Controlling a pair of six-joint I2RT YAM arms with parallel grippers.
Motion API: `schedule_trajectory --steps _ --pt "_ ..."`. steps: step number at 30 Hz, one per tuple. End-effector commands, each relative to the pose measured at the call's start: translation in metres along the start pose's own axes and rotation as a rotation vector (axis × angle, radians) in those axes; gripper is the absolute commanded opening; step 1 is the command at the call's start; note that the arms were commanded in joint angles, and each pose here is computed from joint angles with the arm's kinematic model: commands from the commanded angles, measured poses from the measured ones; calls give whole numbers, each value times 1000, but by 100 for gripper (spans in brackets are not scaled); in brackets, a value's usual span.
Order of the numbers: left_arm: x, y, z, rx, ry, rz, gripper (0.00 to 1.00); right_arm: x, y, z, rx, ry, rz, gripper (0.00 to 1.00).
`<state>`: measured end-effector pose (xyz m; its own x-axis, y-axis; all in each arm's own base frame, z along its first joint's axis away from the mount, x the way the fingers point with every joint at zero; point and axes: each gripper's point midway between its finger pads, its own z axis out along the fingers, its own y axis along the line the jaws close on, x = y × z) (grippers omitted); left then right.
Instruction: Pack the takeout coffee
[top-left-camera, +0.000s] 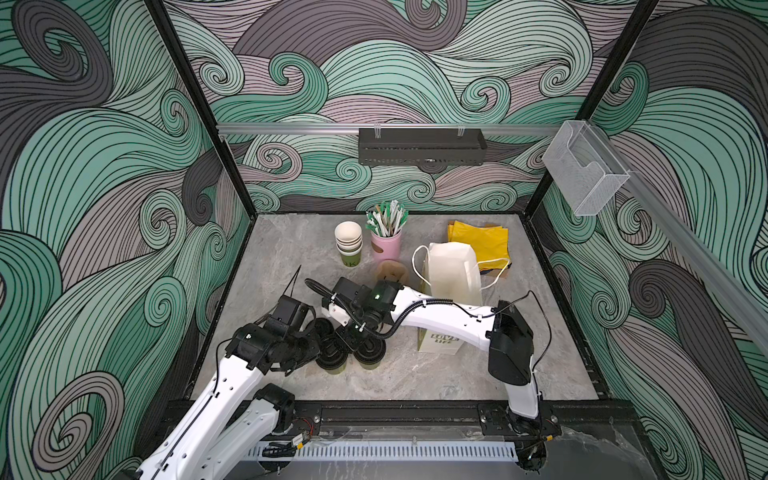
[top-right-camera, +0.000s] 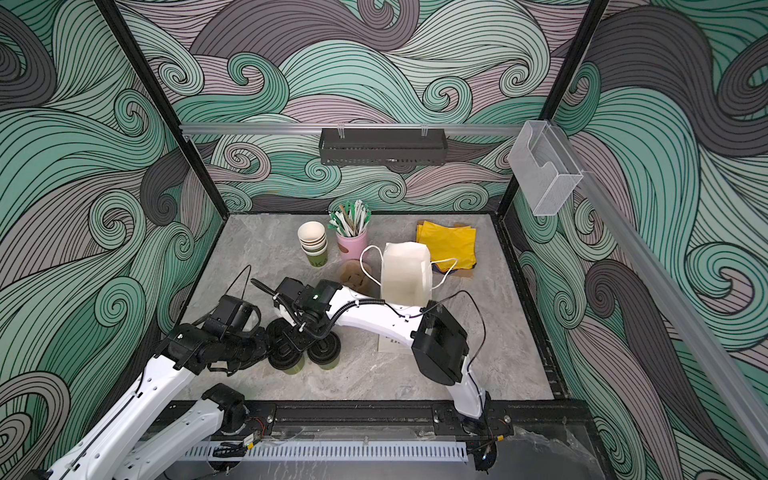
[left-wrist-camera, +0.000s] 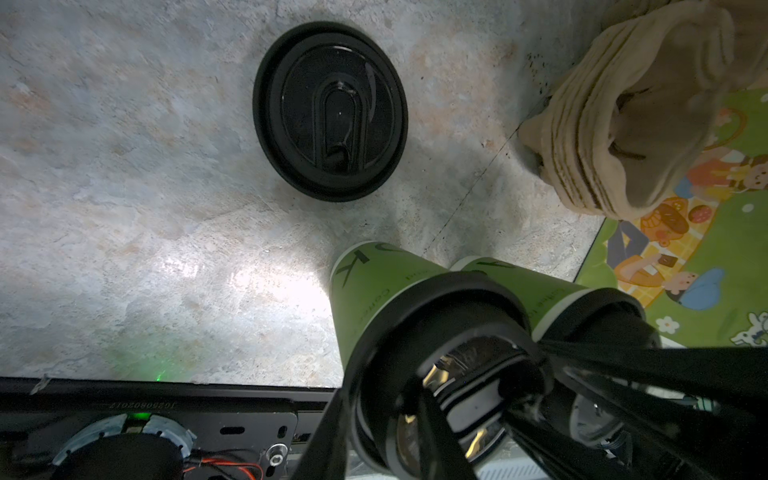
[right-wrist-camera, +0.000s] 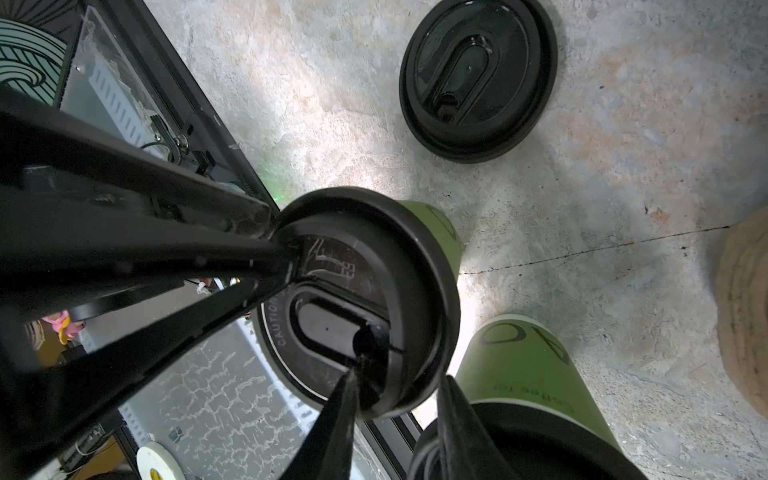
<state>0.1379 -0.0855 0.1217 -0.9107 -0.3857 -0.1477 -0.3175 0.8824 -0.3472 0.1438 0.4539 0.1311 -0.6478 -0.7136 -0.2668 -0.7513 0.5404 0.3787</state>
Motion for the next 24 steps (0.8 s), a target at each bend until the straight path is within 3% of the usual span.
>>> schedule_trajectory --steps 1,9,18,24 --pt "5 6 -1 -37 36 2 28 -4 6 -8 -17 -13 -11 39" --pt "2 1 -5 -24 26 7 37 -19 15 -28 -37 -112 -45 48" --pt "-5 -12 -16 44 -18 16 49 -31 22 -54 -42 -229 -79 50" --pt "-17 -18 -36 79 -110 23 55 -37 23 -89 -11 -353 -113 50"
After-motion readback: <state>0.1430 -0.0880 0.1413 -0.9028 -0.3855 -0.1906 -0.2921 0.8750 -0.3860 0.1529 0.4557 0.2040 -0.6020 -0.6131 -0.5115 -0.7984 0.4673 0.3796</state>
